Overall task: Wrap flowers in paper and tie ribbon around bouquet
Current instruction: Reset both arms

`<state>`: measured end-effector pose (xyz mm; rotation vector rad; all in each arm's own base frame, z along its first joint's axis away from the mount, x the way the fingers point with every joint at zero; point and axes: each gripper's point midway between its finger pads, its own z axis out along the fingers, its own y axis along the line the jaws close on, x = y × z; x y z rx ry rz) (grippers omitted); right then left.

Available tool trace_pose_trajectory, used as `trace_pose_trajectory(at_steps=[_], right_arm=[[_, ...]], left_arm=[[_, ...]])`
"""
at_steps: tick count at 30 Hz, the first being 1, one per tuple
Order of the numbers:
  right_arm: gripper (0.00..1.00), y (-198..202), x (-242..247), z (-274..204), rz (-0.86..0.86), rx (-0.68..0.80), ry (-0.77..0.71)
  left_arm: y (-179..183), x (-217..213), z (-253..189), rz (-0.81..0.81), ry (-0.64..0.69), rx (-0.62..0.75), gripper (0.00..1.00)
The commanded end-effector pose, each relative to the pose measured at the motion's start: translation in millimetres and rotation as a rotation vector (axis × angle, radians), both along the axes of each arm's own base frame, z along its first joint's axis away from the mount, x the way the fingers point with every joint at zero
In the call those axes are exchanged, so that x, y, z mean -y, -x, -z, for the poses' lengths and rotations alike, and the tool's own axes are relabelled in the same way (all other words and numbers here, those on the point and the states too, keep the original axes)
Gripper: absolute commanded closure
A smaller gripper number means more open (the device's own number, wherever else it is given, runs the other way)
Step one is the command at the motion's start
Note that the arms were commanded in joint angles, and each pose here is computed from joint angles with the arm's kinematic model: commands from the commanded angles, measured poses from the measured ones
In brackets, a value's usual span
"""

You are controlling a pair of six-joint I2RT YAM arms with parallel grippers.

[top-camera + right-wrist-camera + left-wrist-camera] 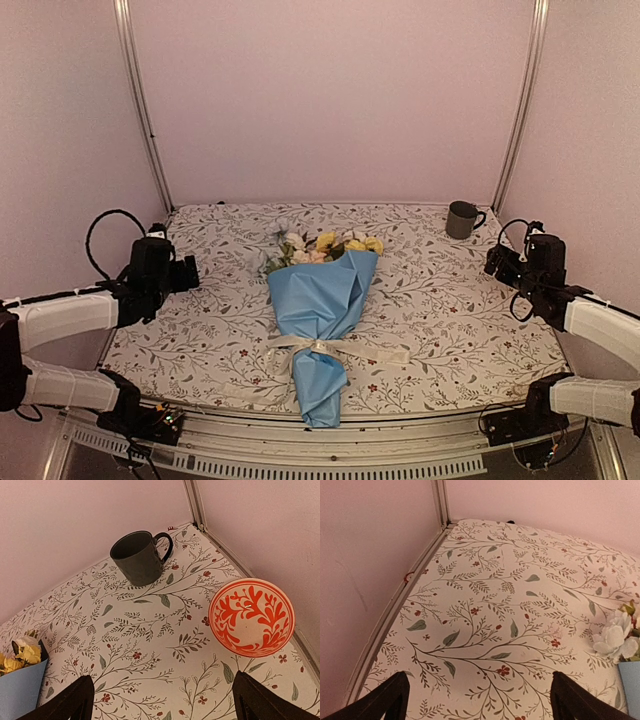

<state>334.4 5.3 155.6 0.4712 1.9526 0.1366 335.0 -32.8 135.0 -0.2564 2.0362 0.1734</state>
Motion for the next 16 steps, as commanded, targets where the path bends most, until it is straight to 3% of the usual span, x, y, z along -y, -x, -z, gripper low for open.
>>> trace_pose_trajectory(at_steps=[1, 5, 10, 16], right_arm=[[0.01, -9, 8, -13, 0.024, 0.045, 0.070], [0.01, -10, 8, -11, 0.009, 0.058, 0.101], [0.01, -11, 6, -4, -0.010, 0.064, 0.113], [0.01, -11, 1, -7, -0.041, 0.092, 0.118]], left_arm=[[-8, -30, -32, -0.131, -0.097, 0.156, 0.01], [-5, -42, -34, -0.143, -0.166, 0.205, 0.01], [5, -49, -10, -0.152, -0.169, 0.239, 0.01], [1, -46, -12, -0.100, -0.142, 0.252, 0.01]])
